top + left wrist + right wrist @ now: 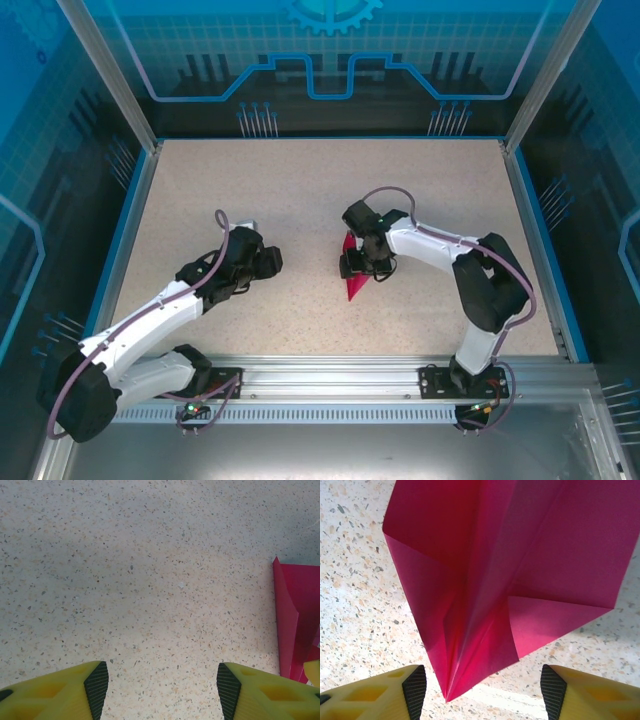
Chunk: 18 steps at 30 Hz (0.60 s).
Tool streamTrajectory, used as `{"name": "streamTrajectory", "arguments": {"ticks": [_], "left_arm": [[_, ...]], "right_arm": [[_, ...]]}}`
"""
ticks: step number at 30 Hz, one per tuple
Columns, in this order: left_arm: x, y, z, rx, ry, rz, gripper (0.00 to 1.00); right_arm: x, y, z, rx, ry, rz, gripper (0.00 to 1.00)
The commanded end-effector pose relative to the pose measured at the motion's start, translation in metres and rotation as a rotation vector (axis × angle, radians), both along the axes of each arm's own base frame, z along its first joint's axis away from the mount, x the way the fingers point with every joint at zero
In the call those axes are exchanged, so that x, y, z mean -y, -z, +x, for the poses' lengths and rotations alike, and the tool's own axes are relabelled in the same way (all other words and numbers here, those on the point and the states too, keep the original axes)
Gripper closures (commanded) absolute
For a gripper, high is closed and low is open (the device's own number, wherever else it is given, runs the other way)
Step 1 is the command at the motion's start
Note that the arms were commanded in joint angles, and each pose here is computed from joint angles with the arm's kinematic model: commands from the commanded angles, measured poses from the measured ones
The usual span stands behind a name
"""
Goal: Fold a paper plane with a square sheet of paper (fold left side to right side)
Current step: Move the paper plane to the center of the table.
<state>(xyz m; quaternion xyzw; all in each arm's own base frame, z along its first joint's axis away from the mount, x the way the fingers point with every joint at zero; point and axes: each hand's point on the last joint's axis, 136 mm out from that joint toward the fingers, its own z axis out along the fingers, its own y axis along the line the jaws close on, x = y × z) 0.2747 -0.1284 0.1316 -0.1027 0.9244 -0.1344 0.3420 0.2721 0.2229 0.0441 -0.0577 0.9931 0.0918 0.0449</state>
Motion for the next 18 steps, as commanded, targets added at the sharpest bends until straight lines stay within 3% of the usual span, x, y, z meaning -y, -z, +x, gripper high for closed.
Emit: {"name": "streamTrajectory", "arguments": {"ticks": [1,18], "left_arm": [[-0.007,0.001,0.0,0.002,-0.023,0.017,0.36],[-0.007,0.004,-0.001,-0.01,-0.021,0.021,0.36]], "right_arm": [[-0.013,0.0,0.002,-0.006,-0.004,0.017,0.36],[-0.014,0.021,0.008,-0.026,0.002,-0.025,0.62]]}}
